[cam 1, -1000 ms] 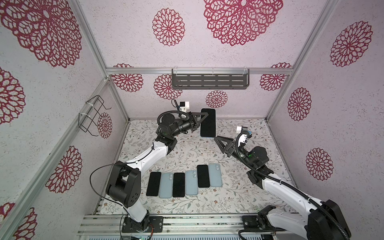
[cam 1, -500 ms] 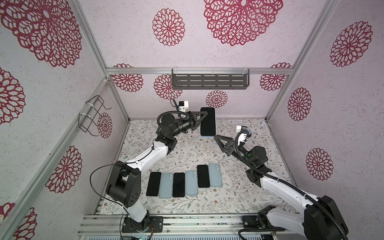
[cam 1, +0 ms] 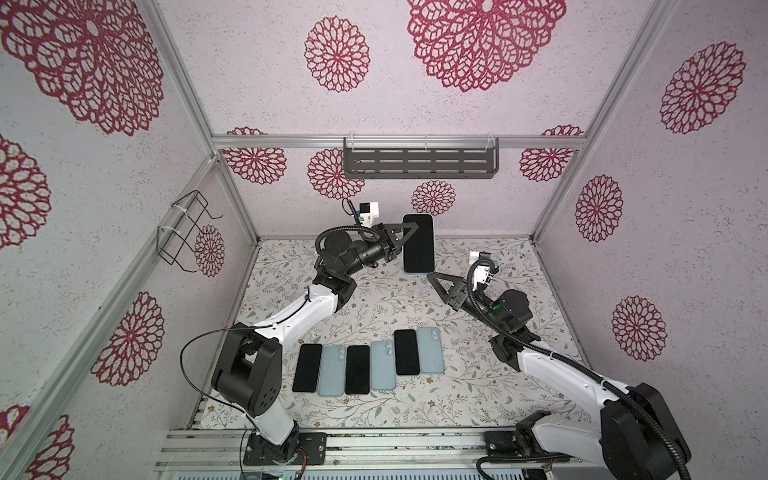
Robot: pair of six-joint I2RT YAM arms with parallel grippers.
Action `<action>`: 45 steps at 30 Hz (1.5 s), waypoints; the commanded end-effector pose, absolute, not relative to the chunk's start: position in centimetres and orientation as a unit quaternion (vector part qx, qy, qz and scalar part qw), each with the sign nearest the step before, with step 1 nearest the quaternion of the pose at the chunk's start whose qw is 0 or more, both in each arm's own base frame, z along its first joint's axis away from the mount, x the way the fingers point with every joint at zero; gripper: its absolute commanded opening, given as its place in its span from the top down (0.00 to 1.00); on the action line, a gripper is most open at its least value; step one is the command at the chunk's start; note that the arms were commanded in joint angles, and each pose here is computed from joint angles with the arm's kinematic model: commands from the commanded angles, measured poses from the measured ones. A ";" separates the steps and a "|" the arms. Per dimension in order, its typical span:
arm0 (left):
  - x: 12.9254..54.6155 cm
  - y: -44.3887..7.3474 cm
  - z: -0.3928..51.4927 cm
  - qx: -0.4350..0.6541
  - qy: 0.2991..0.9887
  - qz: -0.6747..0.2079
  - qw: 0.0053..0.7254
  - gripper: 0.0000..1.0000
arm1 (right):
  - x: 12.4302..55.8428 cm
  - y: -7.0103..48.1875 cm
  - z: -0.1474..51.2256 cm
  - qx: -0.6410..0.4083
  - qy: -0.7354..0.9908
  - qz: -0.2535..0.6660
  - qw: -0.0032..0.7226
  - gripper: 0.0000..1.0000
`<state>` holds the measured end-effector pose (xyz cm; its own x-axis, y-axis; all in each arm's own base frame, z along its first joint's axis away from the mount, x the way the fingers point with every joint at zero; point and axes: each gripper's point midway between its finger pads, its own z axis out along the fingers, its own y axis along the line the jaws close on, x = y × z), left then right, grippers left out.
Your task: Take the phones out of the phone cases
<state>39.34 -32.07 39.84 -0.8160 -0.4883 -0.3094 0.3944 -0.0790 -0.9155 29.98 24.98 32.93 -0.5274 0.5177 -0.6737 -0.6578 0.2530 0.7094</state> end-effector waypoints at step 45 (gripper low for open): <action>35.1 -44.5 14.8 0.065 0.839 -0.496 0.214 0.13 | 24.2 12.6 14.9 0.120 0.856 0.319 0.390 1.00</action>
<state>36.49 -44.92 12.38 -0.9356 -0.1828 -0.3019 0.1906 0.4582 -0.8682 22.98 12.74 12.65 -0.7247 0.4444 -0.5266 0.0131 0.7729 0.6344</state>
